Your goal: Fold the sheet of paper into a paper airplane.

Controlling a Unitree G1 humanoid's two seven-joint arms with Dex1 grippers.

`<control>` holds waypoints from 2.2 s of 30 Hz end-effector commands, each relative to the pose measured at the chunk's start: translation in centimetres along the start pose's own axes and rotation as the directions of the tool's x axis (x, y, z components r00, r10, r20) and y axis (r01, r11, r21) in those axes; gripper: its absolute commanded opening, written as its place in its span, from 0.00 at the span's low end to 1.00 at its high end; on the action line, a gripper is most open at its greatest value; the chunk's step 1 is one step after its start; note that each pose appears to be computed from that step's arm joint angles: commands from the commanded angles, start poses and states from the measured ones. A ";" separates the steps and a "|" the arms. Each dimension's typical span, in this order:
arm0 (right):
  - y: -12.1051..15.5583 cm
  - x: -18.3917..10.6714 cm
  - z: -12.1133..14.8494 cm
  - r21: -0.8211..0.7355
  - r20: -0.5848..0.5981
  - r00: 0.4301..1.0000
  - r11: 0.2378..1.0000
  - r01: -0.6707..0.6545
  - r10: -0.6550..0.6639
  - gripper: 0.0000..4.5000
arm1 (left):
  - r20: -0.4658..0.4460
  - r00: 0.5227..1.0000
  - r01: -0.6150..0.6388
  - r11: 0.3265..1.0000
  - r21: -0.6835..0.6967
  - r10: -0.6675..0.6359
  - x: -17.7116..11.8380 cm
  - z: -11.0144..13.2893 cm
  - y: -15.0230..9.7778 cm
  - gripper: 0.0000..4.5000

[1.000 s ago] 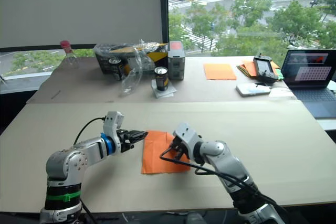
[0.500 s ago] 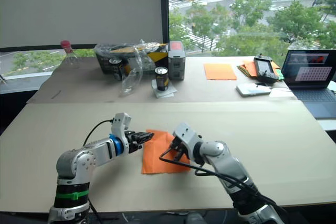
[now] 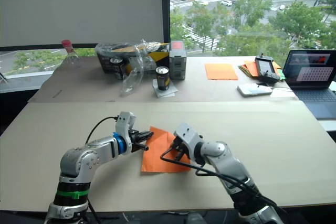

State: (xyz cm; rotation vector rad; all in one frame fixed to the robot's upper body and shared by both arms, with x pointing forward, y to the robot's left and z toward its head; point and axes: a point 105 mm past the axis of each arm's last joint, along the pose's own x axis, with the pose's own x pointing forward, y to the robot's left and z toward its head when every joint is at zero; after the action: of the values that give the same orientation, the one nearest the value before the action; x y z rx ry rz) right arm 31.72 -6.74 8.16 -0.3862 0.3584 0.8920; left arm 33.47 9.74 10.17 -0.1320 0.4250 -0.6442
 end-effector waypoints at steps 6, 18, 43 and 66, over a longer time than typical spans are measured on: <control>-3.2 -1.4 2.2 0.027 0.047 0.988 0.989 0.144 -0.145 0.00 | 0.138 0.989 -0.014 0.894 0.449 -0.054 0.4 3.6 -0.5 0.00; -2.9 -1.6 1.6 0.087 0.056 0.983 0.982 0.168 -0.173 0.00 | 0.040 0.997 0.006 0.639 0.769 -0.058 1.4 0.9 -0.2 0.00; -2.6 0.8 4.2 0.105 0.206 0.974 0.992 0.070 -0.090 0.00 | -0.037 0.997 0.071 0.529 0.846 -0.075 1.9 -1.4 -1.2 0.00; -2.4 3.5 1.9 0.161 0.182 0.981 0.986 0.040 -0.070 0.00 | -0.051 0.986 0.152 0.718 0.679 -0.161 1.7 -1.4 -2.7 0.00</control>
State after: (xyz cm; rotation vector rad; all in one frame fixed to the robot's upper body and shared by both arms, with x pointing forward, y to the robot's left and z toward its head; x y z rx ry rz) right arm 35.93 -4.94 8.69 -0.1402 0.2396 0.8248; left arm 33.21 7.20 8.44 0.6288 0.1361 -0.8911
